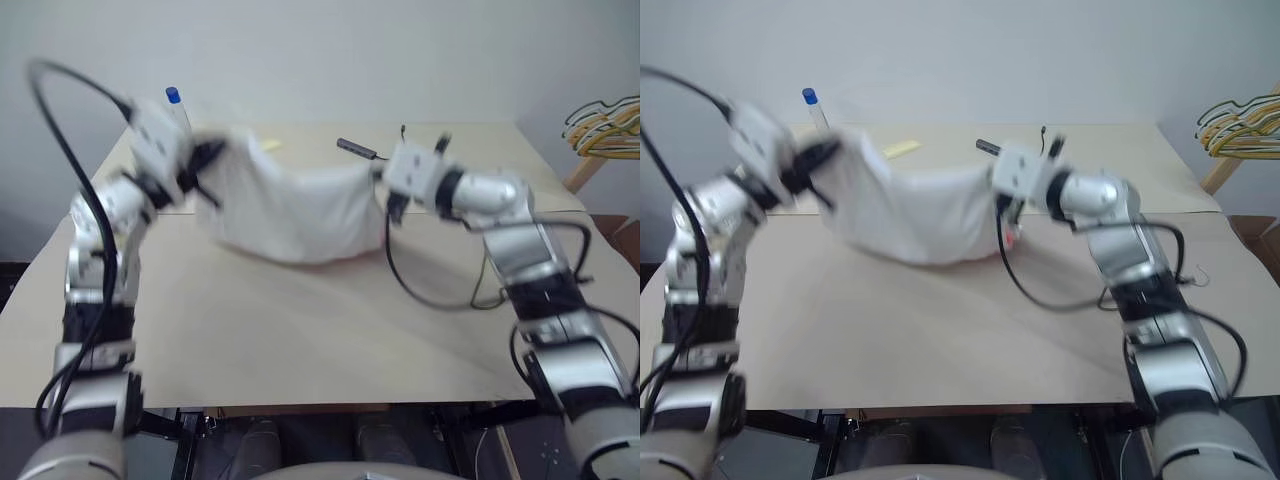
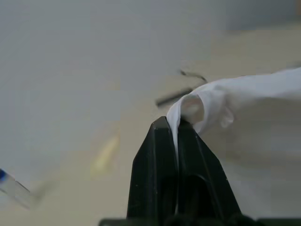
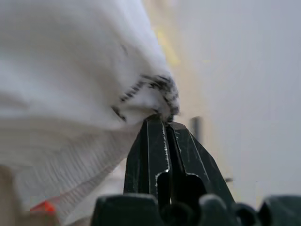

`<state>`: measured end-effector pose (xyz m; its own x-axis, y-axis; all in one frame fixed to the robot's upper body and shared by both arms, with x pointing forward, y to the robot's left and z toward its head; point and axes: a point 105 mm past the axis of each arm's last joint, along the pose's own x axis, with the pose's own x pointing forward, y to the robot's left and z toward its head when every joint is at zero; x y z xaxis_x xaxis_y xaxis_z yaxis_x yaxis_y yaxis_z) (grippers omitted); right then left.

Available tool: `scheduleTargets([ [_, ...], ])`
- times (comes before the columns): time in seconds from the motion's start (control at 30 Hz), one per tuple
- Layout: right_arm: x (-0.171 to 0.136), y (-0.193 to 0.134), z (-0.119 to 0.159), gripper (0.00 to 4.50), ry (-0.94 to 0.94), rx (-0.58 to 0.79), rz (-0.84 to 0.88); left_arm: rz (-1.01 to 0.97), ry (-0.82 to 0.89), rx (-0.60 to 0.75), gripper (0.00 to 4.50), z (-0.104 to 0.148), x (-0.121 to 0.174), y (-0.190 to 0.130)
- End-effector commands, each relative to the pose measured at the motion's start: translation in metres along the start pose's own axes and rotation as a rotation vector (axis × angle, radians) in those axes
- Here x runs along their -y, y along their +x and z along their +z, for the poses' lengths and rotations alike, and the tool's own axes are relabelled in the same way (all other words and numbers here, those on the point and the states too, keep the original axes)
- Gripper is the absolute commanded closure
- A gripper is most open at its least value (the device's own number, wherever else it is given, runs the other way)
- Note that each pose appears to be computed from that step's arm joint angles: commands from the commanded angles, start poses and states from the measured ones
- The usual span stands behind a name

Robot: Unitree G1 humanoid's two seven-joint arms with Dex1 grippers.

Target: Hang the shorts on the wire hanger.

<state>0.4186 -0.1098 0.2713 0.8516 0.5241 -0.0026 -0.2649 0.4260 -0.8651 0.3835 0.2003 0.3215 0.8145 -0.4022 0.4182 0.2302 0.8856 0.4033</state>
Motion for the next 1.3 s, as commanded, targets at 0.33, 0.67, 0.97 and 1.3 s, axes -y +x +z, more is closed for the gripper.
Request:
scheduleTargets([
  [0.33,0.049,-0.034,0.035,4.46,-0.208,0.176,-0.314,0.037,-0.046,0.130,4.50,0.026,-0.034,-0.058],
  [0.67,-0.110,-0.096,-0.014,4.46,-0.307,0.112,0.524,-0.689,-0.123,-0.337,4.50,-0.052,0.066,-0.179],
  [0.97,-0.153,-0.146,-0.030,4.46,-0.307,0.031,0.908,-1.067,-0.079,-0.589,4.50,-0.076,0.098,-0.249],
  [1.3,-0.166,-0.172,-0.020,4.23,-0.246,0.079,1.050,-1.189,-0.064,-0.636,4.28,-0.079,0.108,-0.264],
])
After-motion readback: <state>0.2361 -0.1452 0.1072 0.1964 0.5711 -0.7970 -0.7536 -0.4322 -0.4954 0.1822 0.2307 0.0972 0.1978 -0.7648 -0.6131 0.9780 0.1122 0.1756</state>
